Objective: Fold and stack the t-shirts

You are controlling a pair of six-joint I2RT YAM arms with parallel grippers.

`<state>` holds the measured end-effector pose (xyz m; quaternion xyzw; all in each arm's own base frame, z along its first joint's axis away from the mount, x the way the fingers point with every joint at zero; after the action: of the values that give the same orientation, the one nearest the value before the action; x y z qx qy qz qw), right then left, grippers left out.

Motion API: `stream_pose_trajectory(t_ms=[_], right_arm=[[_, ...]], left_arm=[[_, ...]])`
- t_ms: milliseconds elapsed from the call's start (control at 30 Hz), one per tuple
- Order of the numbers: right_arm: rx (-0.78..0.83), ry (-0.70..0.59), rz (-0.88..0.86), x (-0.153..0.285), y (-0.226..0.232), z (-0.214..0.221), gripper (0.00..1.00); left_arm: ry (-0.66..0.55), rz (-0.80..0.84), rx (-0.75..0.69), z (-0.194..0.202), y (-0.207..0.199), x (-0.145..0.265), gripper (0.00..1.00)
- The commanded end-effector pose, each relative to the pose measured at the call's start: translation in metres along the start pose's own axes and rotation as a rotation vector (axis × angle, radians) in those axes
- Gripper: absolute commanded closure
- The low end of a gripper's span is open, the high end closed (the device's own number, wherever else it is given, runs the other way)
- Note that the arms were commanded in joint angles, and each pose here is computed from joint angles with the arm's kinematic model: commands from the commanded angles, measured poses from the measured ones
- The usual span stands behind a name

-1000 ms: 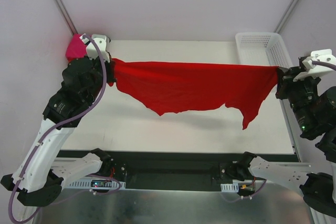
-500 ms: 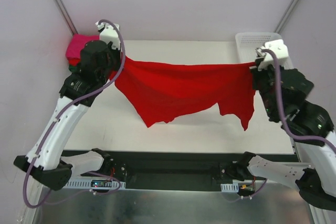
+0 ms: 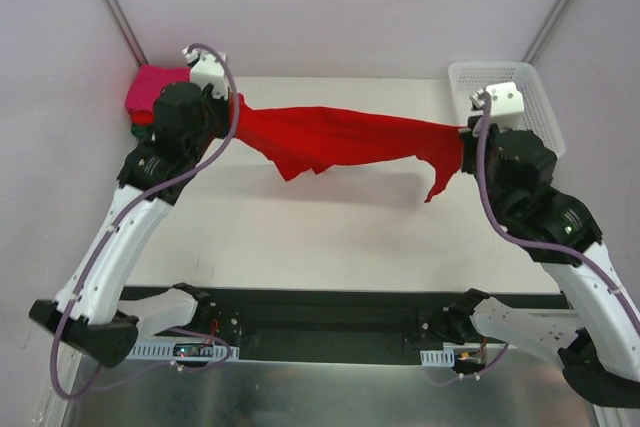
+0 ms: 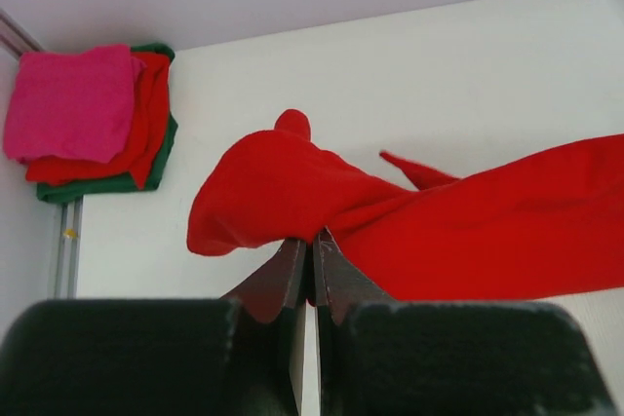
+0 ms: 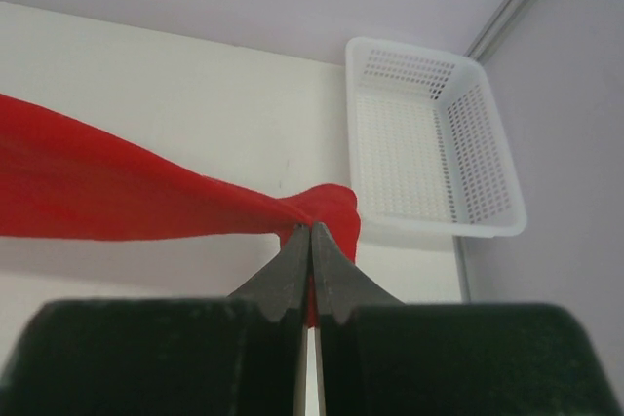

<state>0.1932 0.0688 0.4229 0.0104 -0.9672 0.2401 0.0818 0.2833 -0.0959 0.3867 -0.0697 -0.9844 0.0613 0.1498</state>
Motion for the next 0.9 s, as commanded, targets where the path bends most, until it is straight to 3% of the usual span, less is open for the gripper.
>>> stream_pose_trajectory(t_ms=[0,100,300,433,867], right_arm=[[-0.158,0.018,-0.125,0.029,0.004,0.024,0.99],[-0.154,0.144,-0.235,0.039,0.021,0.053,0.98],[-0.176,0.392,-0.474,0.046,0.069,0.095,0.99],[-0.247,0.482,-0.582,0.051,0.095,0.115,0.99],[-0.148,0.751,-0.624,0.079,0.097,0.148,0.99]], left_arm=[[-0.028,0.008,0.089,0.016,0.013,0.046,1.00],[0.078,0.060,0.119,0.051,0.012,0.055,1.00],[0.403,0.219,0.212,0.129,-0.006,0.045,1.00],[0.587,0.242,0.254,0.176,-0.010,0.037,1.00],[0.719,0.215,0.276,0.198,-0.002,0.067,1.00]])
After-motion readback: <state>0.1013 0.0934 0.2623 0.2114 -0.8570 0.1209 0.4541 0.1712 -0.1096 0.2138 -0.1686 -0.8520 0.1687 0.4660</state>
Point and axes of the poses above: each gripper's point midway between its finger pads, its own x axis back along the fingers, its own y axis along the line the jaws close on, z = x × y, the point moved 7 cm from there along x, back along the fingers, and after that the axes turned 13 degrees about x, right-handed, at the moved point
